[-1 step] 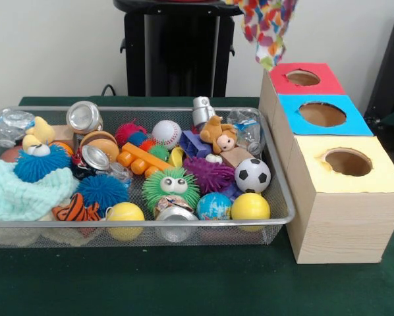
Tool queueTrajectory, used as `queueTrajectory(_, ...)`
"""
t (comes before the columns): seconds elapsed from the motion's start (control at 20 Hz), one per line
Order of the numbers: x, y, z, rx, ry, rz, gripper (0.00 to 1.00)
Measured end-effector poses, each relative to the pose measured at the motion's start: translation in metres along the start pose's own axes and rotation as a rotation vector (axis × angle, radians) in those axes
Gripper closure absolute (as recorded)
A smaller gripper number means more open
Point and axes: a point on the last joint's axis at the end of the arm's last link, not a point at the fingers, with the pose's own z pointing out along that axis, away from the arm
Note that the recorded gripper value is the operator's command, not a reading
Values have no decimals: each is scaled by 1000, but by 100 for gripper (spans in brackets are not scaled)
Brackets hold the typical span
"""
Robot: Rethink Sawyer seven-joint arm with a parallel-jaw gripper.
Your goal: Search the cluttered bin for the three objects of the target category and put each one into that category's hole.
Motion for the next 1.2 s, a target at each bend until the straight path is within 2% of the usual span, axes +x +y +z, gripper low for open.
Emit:
queueTrajectory(0.15, -5, 8, 5, -9, -39, -7, 100)
queueTrajectory(0.2, -9, 17, 11, -20, -68, -11, 100)
queueTrajectory(0.3, -11, 22, 16, -27, -81, -12, 100)
queueTrajectory(0.85, -15, 54, 41, -91, -72, 8, 100)
queueTrajectory(1.05, -18, 68, 52, -114, -91, 36, 100)
queueTrajectory(1.2, -23, 77, 63, -126, -136, 60, 100)
